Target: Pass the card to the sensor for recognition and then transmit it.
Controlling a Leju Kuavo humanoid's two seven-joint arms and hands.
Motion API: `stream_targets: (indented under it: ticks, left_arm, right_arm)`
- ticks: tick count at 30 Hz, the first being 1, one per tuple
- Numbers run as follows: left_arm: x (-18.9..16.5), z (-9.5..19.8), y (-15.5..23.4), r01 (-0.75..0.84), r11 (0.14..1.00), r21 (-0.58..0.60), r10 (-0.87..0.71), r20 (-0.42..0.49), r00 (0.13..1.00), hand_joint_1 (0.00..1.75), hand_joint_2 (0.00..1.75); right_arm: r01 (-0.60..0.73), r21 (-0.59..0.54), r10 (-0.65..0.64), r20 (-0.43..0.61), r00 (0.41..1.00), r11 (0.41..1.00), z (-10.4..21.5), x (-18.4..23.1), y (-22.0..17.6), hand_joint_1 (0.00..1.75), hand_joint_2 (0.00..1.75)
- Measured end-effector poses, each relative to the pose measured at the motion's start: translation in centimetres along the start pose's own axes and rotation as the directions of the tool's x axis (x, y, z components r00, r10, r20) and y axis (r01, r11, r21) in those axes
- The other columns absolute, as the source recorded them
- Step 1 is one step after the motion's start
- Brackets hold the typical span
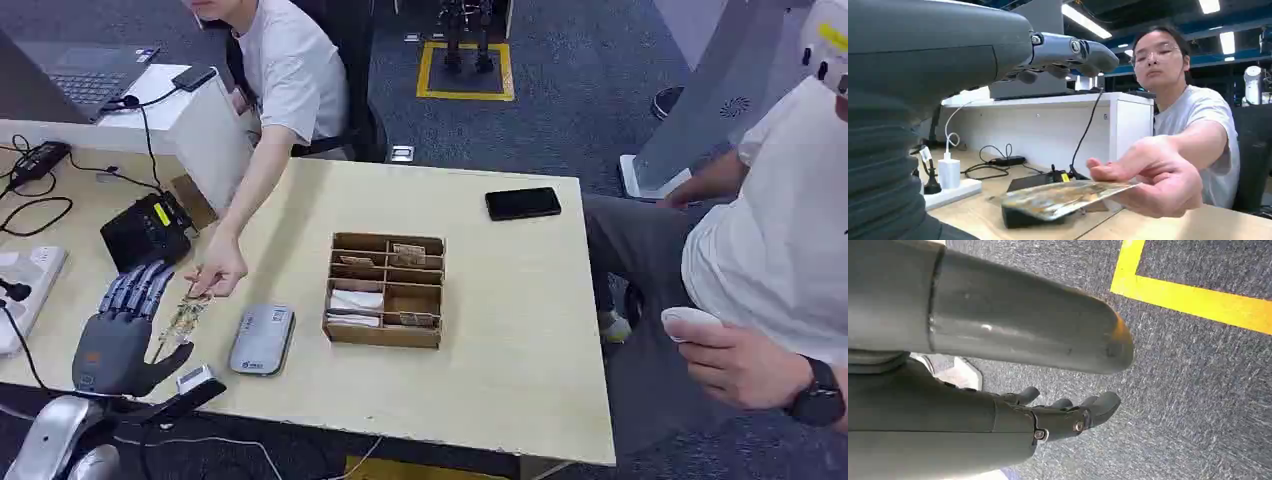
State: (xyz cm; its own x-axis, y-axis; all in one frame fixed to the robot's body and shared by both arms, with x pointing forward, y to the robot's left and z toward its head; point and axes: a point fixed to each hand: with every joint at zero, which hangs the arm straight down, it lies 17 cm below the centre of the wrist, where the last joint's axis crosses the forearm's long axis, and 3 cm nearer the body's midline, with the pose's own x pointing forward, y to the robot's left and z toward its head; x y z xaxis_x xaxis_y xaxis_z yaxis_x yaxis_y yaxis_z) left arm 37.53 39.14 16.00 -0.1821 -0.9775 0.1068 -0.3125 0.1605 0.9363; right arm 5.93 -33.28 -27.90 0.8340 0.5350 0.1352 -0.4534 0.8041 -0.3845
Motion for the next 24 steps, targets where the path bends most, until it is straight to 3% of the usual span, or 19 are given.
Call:
stream_targets:
  ticks: [9, 10, 12, 24]
  left_arm:
    - [0.01, 0.08, -0.04, -0.001, 1.0, -0.001, 0.001, -0.001, 1.0, 0.0, 1.75]
    - [0.01, 0.09, -0.04, -0.001, 1.0, -0.001, 0.001, -0.001, 1.0, 1.48, 1.75]
    - [0.0, 0.16, -0.12, -0.003, 1.0, -0.004, 0.003, -0.001, 1.0, 1.75, 1.75]
    - [0.46, 0.31, -0.07, -0.077, 0.997, 0.006, 0.077, -0.005, 0.997, 1.75, 1.75]
  right_arm:
    - [0.003, -0.004, -0.003, 0.002, 1.0, 1.0, -0.02, 0.05, -0.1, 0.0, 0.0]
    - [0.002, -0.007, -0.002, 0.003, 1.0, 1.0, -0.03, 0.07, -0.15, 0.0, 0.0]
    - [0.002, -0.01, -0.002, 0.005, 1.0, 1.0, -0.04, 0.1, -0.21, 0.0, 0.0]
    - [-0.003, -0.024, 0.003, 0.009, 1.0, 1.0, -0.09, 0.19, -0.51, 0.0, 0.0]
